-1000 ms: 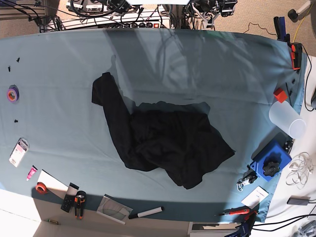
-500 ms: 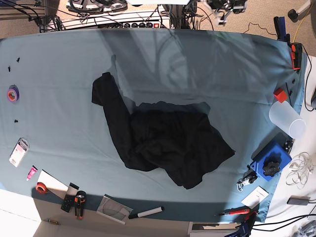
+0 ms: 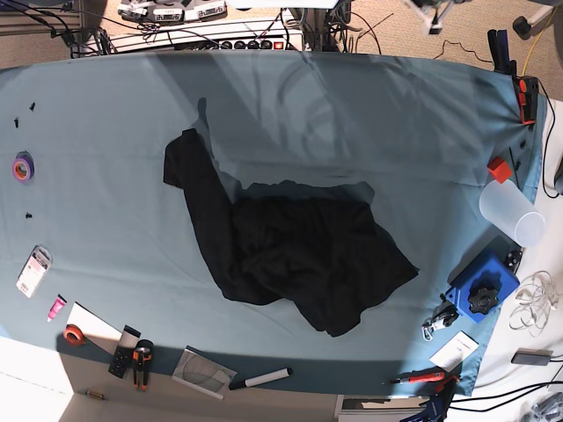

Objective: Layout the t-shirt on the table in an organized manner, then fold the t-shirt properly

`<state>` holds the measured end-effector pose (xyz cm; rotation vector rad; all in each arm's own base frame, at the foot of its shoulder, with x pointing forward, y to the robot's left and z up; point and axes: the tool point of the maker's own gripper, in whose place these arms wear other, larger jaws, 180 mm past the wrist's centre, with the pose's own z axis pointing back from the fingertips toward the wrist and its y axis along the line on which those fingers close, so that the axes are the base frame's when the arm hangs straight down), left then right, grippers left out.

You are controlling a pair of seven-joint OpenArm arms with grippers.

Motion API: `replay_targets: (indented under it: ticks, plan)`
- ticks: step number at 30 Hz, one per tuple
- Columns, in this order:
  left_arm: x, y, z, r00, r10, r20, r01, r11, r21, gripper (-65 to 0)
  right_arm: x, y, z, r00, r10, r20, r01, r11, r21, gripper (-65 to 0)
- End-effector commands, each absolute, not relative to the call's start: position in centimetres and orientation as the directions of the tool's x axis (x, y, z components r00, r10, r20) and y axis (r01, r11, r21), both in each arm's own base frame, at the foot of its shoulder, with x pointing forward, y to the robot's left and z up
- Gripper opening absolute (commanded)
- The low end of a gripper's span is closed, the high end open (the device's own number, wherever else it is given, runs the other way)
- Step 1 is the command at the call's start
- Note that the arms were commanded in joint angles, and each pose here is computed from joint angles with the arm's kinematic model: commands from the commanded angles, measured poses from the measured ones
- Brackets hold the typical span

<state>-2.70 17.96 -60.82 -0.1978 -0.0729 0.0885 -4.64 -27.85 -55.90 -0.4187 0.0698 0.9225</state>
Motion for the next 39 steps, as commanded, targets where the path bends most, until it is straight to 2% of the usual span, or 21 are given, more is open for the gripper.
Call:
replay_targets:
  ticks: [1,7,13,22,25,28,34,39]
  plan:
    - [-3.1,18.5,-60.3,0.994,0.082,0.070,-0.067,0.979,-0.193,-65.0,-4.7,-28.0,-55.1,0.610,0.759,-0.227,-0.779,0.521,-0.350,-65.0]
    - [-4.7,18.4,-57.1,0.996,0.030,0.081,-0.014,0.982,-0.186,-65.0,-3.8,-26.4,-51.7,0.608,0.775,-0.171,-0.736,0.469,-0.489,-65.0]
    - [-4.9,17.7,-52.7,0.989,-0.014,0.144,0.041,0.981,-0.192,-65.0,-1.7,-24.7,-47.2,0.610,0.786,-0.099,-0.650,0.425,-0.630,-65.0]
    - [-2.8,16.8,-48.3,0.963,-0.073,0.260,0.121,0.977,-0.175,-65.0,1.4,-29.3,-41.7,0.710,0.702,-0.053,-0.476,0.423,-0.771,-65.0]
    - [-2.2,16.7,-48.0,0.958,-0.075,0.276,0.127,0.977,-0.173,-65.0,2.8,-30.2,-39.6,0.754,0.656,0.026,-0.385,0.475,-0.791,-65.0]
    - [-2.1,16.7,-48.0,0.958,-0.076,0.278,0.127,0.977,-0.173,-65.0,4.9,-29.8,-37.2,0.772,0.617,0.152,-0.289,0.553,-0.781,-65.0]
    - [-2.1,16.7,-48.0,0.958,-0.077,0.277,0.129,0.977,-0.171,-65.0,9.6,-27.8,-32.7,0.746,0.544,0.383,-0.166,0.710,-0.685,-65.0]
    - [-1.8,17.3,-47.5,0.954,-0.164,0.250,0.197,0.974,-0.111,-65.0,13.0,-26.1,-29.6,0.697,0.485,0.527,-0.149,0.818,-0.556,-65.0]
